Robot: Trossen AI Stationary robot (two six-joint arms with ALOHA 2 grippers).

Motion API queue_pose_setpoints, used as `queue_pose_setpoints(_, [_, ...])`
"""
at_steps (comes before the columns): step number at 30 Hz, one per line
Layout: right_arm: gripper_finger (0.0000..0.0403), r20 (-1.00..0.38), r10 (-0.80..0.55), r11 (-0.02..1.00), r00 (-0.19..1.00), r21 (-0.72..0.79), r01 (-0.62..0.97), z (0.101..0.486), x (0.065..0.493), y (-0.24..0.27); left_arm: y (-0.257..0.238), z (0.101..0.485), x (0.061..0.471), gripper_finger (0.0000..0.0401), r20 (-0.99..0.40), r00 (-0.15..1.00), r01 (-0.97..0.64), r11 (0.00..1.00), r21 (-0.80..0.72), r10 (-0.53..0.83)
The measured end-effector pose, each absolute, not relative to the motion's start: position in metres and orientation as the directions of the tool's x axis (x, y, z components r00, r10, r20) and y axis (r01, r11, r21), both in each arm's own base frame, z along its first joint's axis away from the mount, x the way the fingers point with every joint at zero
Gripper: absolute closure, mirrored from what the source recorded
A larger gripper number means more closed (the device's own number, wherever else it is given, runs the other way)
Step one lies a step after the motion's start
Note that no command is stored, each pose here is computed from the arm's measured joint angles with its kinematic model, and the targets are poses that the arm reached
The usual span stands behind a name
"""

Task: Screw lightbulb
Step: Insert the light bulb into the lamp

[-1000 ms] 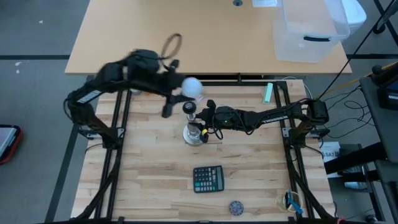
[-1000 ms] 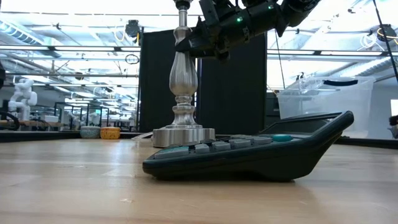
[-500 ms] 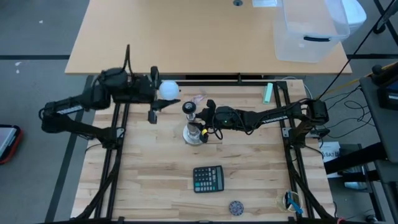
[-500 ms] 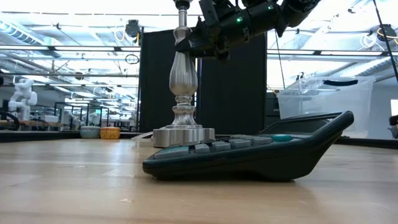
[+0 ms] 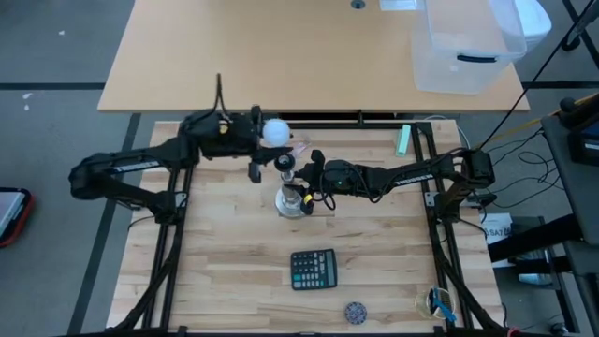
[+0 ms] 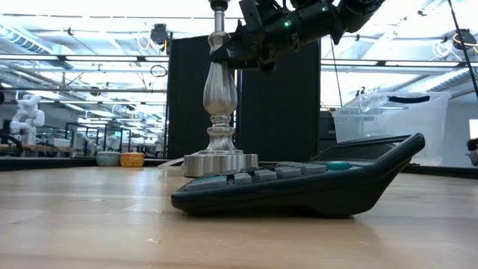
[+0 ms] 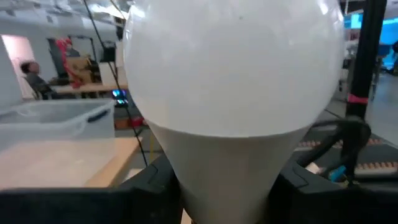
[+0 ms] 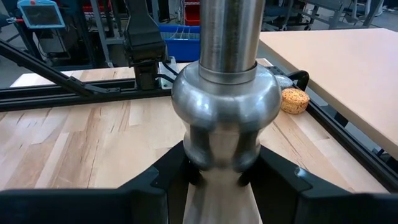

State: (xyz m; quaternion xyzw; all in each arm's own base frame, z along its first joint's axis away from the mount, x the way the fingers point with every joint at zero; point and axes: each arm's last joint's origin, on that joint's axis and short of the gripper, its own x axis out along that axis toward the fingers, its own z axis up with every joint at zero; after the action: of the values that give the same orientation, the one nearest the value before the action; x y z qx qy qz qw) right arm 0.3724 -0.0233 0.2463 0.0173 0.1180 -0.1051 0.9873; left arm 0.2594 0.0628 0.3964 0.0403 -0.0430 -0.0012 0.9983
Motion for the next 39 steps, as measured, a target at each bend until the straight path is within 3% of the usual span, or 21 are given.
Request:
queue_pose_setpoints(10, [0.0264,-0.236,-0.203,0.978,0.95,0.002,0.209,0.246,0.372,-0.023,0.062,0.384,0.268,0.0254,0.05,0.998,0.019,0.997,0.071,-0.023])
queue_pose_setpoints(18, [0.0264,-0.237,-0.202,0.978,0.95,0.003,0.209,0.246,0.372,-0.023,0.061,0.355,0.269,0.0254,0.12,0.992,0.022,0.999,0.039,-0.026])
queue_pose_setpoints(39, [0.0258,-0.243,-0.2,0.979,0.949,-0.002,0.206,0.246,0.372,-0.023,0.061,0.35,0.269,0.0254,0.078,0.997,0.025,0.999,0.024,-0.026])
